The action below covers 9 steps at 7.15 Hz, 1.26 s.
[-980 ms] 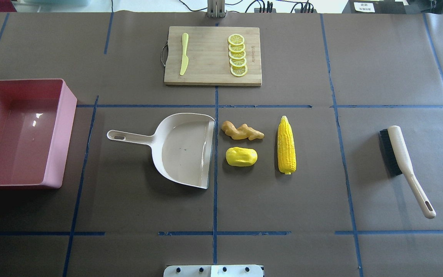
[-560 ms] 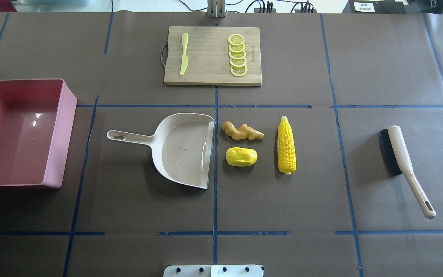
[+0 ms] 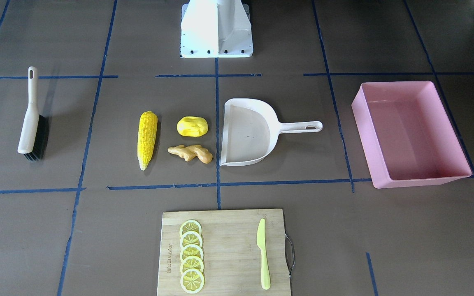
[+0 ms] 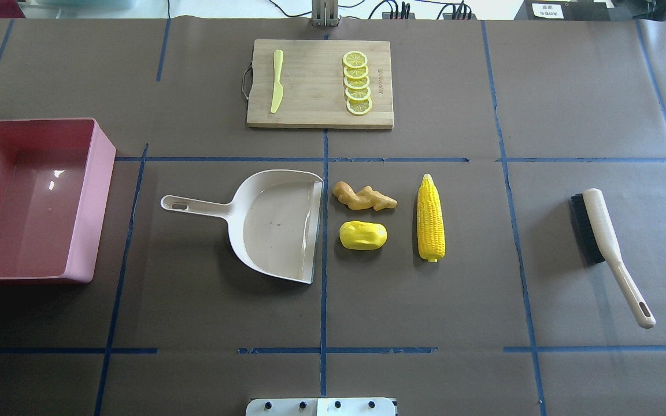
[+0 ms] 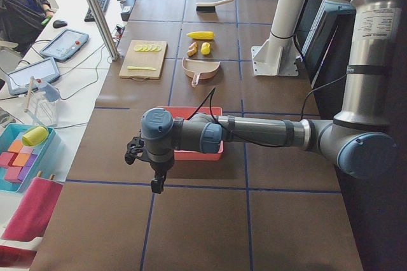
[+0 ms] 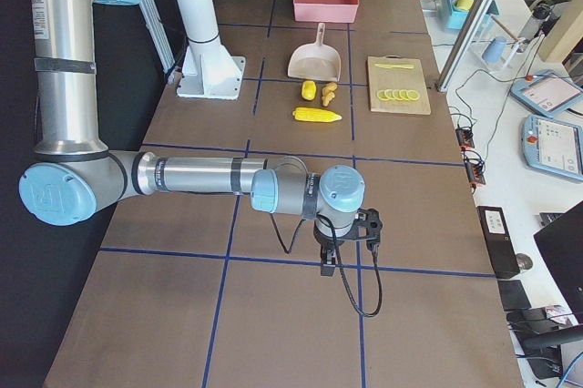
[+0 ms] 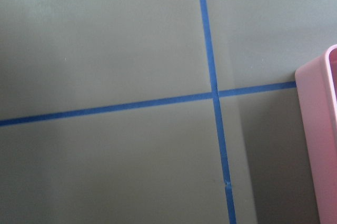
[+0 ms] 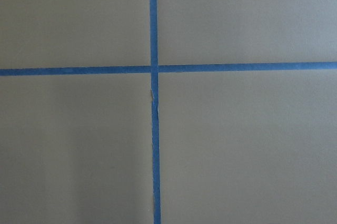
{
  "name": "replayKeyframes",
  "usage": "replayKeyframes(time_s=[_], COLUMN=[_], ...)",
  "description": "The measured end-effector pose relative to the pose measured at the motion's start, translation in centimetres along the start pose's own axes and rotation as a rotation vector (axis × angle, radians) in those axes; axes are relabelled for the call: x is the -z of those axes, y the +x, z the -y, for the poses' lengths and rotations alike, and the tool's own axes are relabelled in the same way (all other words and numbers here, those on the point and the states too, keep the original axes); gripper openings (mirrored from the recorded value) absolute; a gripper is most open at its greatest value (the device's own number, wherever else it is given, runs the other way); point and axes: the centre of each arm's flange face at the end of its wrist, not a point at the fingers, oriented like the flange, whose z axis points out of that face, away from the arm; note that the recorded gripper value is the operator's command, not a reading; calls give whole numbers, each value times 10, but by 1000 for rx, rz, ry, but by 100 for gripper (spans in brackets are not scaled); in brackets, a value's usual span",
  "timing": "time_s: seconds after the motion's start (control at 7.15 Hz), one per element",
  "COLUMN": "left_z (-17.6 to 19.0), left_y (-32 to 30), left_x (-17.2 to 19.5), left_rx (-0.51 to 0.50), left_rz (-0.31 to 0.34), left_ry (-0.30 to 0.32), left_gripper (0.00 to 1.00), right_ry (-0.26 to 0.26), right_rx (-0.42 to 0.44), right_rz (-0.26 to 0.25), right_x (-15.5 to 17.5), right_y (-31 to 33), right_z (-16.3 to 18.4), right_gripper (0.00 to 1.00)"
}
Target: Sweep and dump trash into bin
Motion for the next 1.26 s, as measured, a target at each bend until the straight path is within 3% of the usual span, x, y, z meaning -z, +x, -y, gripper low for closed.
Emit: replayKeyframes(time_s=[0.42, 0.84, 1.26], left_z=[45, 83, 113], left_y=[57, 132, 240], left_x=[5, 13, 14], left_rx=[-122, -244, -400], left_rz=[-4, -39, -180], left_ry=[25, 58, 79], left_gripper=[100, 100, 100], right_ry=[49, 47, 68], right_rx=[46, 96, 80], right_rz=[8, 19, 43], right_x=[25, 24, 12], right_y=[-25, -65, -138], right_z=[6, 8, 10], right_gripper=[100, 99, 99])
